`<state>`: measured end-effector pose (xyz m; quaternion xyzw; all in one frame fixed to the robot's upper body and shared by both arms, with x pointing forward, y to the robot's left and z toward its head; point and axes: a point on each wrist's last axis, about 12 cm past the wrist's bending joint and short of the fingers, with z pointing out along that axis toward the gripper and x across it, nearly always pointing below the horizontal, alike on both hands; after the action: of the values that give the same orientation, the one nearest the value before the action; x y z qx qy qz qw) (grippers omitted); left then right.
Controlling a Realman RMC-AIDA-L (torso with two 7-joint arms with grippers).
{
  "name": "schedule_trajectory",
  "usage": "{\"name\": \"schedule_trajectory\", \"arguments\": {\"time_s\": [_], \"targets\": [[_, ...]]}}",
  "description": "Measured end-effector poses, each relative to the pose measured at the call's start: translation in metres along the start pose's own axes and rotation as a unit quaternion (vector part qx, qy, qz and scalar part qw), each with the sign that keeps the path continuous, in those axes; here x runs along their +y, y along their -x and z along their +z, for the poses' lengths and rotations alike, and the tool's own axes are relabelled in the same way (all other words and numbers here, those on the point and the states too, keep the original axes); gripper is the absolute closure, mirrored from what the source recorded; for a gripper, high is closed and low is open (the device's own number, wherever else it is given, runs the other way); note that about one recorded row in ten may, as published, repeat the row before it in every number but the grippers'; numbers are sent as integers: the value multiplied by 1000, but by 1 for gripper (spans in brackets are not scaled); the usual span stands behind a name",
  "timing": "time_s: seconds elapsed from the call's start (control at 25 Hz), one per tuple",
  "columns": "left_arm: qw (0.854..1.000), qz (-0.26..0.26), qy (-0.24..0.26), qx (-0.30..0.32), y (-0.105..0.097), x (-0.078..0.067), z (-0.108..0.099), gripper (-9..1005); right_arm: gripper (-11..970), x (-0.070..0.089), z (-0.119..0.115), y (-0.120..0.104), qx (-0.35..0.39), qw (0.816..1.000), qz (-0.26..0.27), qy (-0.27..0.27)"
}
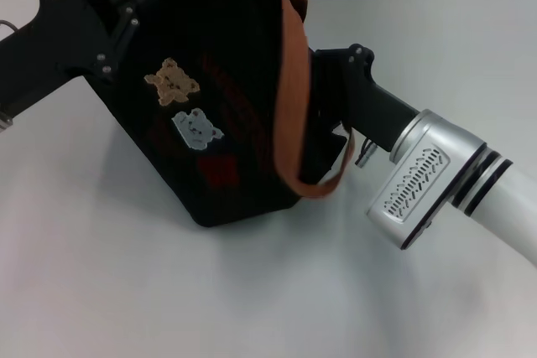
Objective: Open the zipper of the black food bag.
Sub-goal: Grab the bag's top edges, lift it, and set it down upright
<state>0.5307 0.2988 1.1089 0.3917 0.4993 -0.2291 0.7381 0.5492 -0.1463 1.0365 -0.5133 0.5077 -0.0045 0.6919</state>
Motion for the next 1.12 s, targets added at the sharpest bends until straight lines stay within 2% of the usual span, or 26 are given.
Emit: {"name": "schedule_trajectory", "arguments": {"time_s": [0.24, 0.64, 1.12], "targets": [[1000, -5, 9, 3, -1, 1, 0, 931, 960, 2, -5, -2, 5, 1000, 3, -3], [998, -24, 53, -2, -4, 3, -6, 932, 961, 1, -17, -1, -13, 999, 10, -31], [995, -38, 88, -3, -4, 8, -11, 932, 964, 1, -26, -7, -10, 1000, -2, -28]]}}
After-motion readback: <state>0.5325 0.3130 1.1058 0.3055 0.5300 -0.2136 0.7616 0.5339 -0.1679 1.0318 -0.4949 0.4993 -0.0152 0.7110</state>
